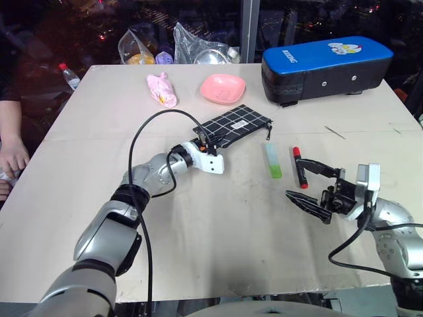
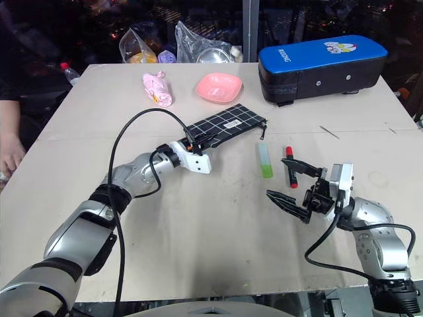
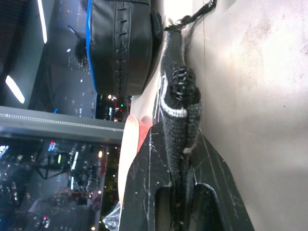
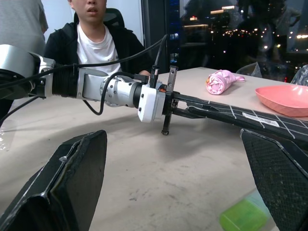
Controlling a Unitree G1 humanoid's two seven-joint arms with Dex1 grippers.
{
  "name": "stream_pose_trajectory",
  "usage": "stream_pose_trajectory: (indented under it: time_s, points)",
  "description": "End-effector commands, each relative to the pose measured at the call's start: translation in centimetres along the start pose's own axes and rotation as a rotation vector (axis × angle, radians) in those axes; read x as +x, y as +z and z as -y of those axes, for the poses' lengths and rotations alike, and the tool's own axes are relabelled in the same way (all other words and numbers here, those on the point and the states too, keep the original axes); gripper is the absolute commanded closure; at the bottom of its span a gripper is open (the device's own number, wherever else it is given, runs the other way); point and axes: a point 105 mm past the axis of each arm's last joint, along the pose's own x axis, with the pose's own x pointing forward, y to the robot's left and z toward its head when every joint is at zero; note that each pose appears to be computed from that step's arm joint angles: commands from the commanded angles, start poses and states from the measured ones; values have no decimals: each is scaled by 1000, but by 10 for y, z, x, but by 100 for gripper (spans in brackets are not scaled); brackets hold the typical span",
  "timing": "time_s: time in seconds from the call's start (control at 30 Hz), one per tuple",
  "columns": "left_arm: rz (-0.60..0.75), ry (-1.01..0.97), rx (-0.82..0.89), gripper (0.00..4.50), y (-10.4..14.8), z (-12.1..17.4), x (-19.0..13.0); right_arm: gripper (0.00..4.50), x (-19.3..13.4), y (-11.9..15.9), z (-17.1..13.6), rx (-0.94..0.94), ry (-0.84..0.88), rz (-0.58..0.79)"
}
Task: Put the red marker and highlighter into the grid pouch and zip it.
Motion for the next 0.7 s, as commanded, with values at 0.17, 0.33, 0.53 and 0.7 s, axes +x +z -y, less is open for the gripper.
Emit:
stream_pose_trajectory:
  time_s: [0.17,0.33,0.53,0.7]
  points:
    - [230,256,-394,445,44,-54,-21,0,9,16,9,-52,-42,35]
    - [257,284,-611,445,59,-72,-43,0,21,22,33,-42,-212,14]
    - [235,206,-514,445,70,-67,-57,0,29,22,72,67,-425,-154]
    - [222,153,-422,445,75,-54,-55,0,44,34,82,269,-484,-135]
